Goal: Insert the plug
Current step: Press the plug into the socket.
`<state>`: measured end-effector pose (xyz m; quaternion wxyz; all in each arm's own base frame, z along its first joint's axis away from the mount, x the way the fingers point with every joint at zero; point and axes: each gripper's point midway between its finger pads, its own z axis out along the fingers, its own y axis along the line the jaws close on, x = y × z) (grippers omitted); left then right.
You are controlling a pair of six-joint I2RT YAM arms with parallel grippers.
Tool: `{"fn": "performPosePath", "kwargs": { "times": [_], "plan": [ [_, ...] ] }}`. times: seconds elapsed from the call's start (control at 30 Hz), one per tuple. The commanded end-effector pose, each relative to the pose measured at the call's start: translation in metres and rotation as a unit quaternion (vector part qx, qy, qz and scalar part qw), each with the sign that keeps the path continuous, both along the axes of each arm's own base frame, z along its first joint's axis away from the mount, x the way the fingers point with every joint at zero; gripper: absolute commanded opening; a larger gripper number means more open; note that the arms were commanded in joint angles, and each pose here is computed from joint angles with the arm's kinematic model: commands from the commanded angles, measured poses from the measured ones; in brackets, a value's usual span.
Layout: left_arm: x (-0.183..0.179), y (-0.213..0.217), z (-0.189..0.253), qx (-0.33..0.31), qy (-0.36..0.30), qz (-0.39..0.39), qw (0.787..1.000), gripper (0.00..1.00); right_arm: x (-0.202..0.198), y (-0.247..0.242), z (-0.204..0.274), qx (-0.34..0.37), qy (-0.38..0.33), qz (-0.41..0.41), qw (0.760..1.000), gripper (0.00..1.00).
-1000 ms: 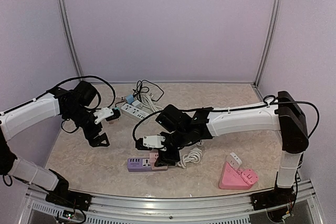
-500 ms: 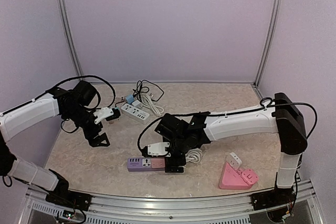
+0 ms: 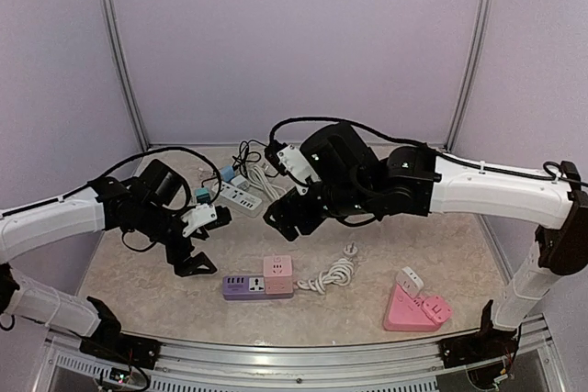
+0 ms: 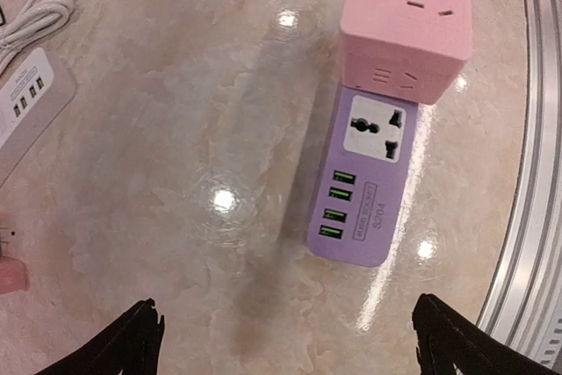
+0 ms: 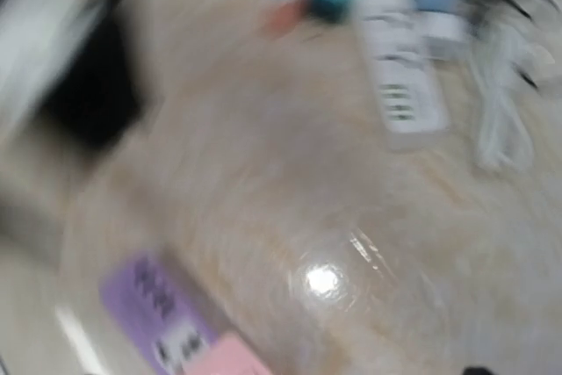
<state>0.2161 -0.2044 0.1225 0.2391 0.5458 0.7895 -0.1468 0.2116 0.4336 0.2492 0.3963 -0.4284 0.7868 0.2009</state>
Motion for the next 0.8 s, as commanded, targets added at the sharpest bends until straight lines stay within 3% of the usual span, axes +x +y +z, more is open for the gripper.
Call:
{"fn": "performPosePath", "kwargs": {
  "times": [0.0,0.03,0.1,0.27,0.43,0.57,0.77],
  "plan": [
    [-0.02,-0.024,-0.016,-0.045,-0.023,-0.059,0.997,0.98,0.008,-0.018,-0.027,0.083,0.118,-0.273,0.951,0.87],
    [-0.024,-0.024,-0.024,-0.044,-0.029,-0.068,0.996,0.98,0.006,-0.018,-0.037,0.079,0.113,-0.296,0.945,0.95],
    [-0.022,-0.028,-0.031,-0.037,-0.049,-0.072,0.995,0.99,0.003,-0.013,-0.059,0.068,0.128,-0.318,0.937,0.99],
    [-0.038,-0.047,-0.041,-0.014,-0.069,-0.112,0.991,0.99,-0.003,0.003,-0.096,0.05,0.141,-0.332,0.931,1.0],
    [-0.03,-0.051,-0.051,0.019,-0.076,-0.073,0.994,0.99,-0.012,0.01,-0.116,0.04,0.148,-0.343,0.927,0.99],
    [-0.034,-0.055,-0.052,0.009,-0.034,-0.059,0.998,0.99,-0.011,0.003,-0.138,0.033,0.145,-0.359,0.921,0.95],
    [-0.027,-0.052,-0.043,-0.007,-0.047,-0.037,0.998,0.99,-0.017,0.019,-0.158,0.016,0.161,-0.332,0.929,0.9]
  ]
}}
